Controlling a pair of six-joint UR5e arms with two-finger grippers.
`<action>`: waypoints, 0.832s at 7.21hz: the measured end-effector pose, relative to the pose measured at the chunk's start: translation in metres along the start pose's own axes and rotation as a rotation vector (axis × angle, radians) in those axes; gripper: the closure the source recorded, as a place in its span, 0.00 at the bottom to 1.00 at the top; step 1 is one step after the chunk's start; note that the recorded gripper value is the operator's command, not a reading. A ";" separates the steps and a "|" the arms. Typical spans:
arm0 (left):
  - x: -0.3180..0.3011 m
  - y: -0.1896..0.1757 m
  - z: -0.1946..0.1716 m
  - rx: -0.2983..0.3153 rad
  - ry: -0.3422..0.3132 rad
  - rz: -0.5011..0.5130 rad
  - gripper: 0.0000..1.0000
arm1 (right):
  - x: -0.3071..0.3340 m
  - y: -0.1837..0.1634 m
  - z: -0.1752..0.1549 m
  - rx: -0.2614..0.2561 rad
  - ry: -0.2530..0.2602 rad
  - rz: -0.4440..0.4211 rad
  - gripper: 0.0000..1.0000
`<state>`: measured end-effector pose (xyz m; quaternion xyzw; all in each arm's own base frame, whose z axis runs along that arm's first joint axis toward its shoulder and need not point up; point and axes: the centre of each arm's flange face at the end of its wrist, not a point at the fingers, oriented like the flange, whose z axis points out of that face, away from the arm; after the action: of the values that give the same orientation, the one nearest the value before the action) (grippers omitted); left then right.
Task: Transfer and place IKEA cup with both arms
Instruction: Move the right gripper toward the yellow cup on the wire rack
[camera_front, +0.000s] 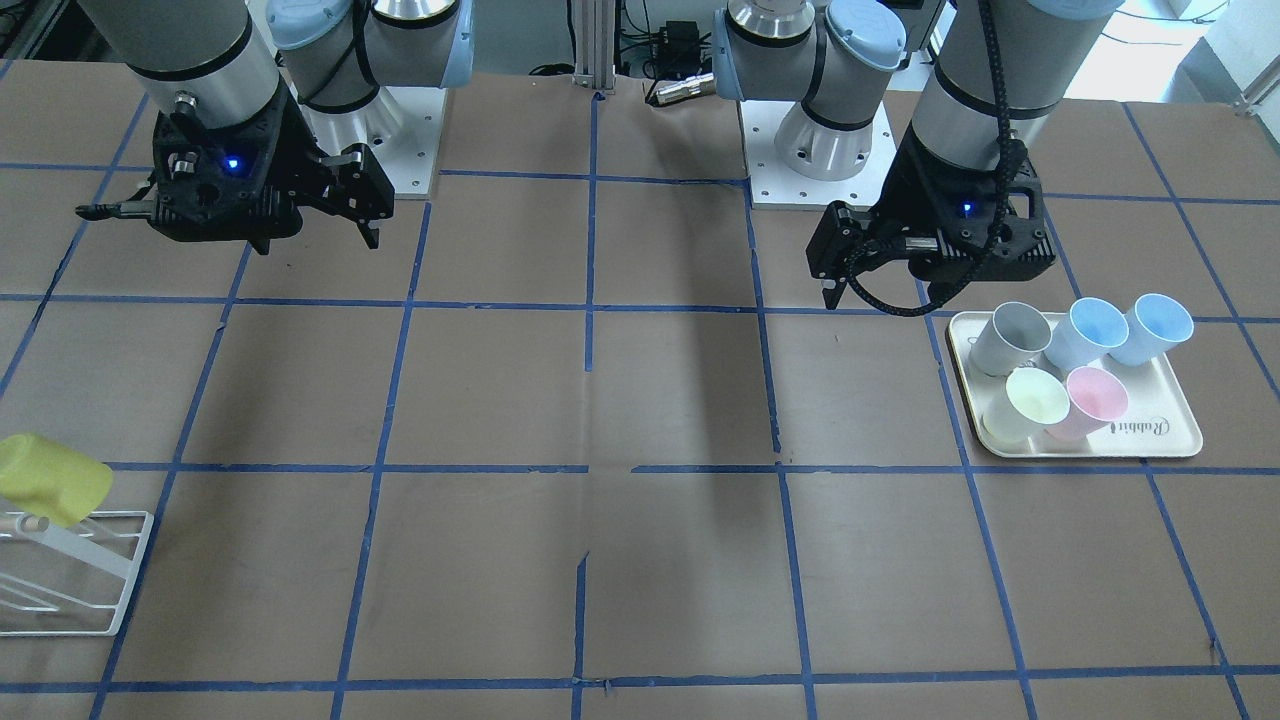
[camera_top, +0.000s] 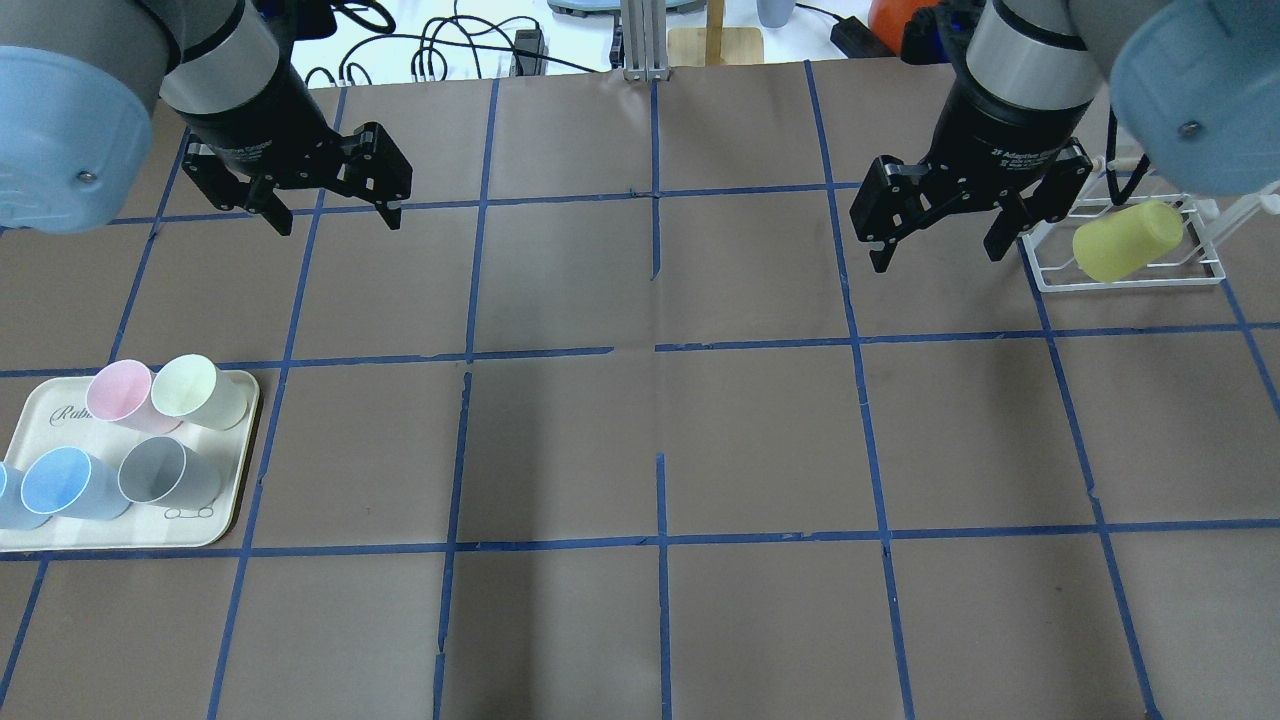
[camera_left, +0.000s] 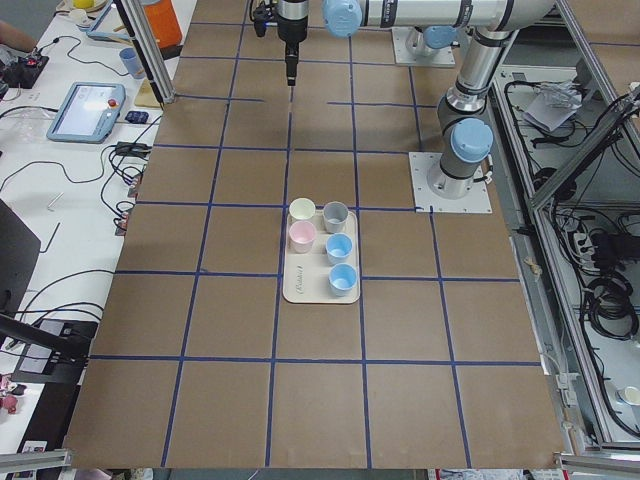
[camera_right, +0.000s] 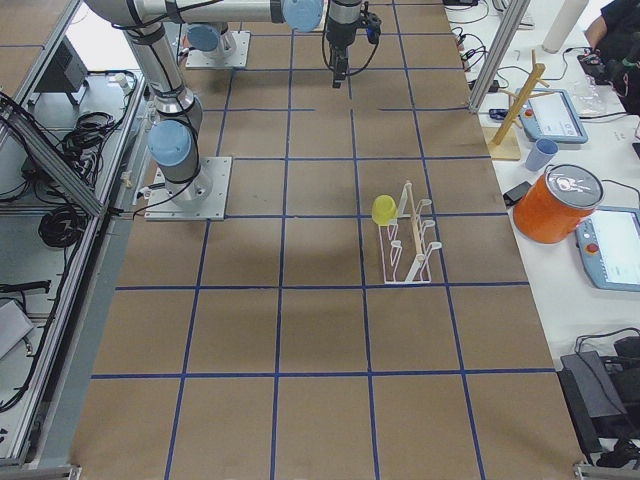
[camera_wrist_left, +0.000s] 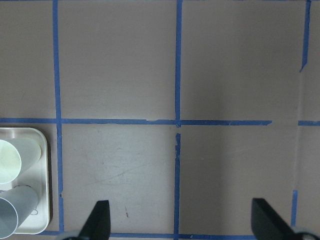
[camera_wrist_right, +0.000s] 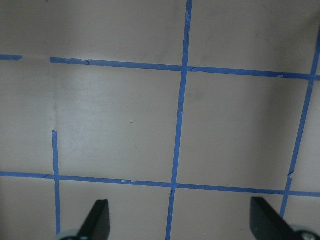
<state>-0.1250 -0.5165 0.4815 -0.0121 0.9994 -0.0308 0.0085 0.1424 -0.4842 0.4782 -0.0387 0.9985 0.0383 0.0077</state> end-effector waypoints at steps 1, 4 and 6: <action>-0.001 0.000 0.000 0.000 0.000 -0.002 0.00 | 0.000 0.000 0.000 0.000 0.000 0.001 0.00; -0.001 0.000 -0.001 0.003 0.000 -0.003 0.00 | 0.002 0.000 0.001 -0.003 0.002 0.003 0.00; -0.001 0.001 -0.003 0.006 0.000 -0.002 0.00 | 0.002 -0.001 0.001 -0.002 0.002 0.005 0.00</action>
<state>-0.1239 -0.5148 0.4845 -0.0133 0.9993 -0.0338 0.0086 0.1404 -0.4848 0.4772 -0.0365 0.9985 0.0392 0.0066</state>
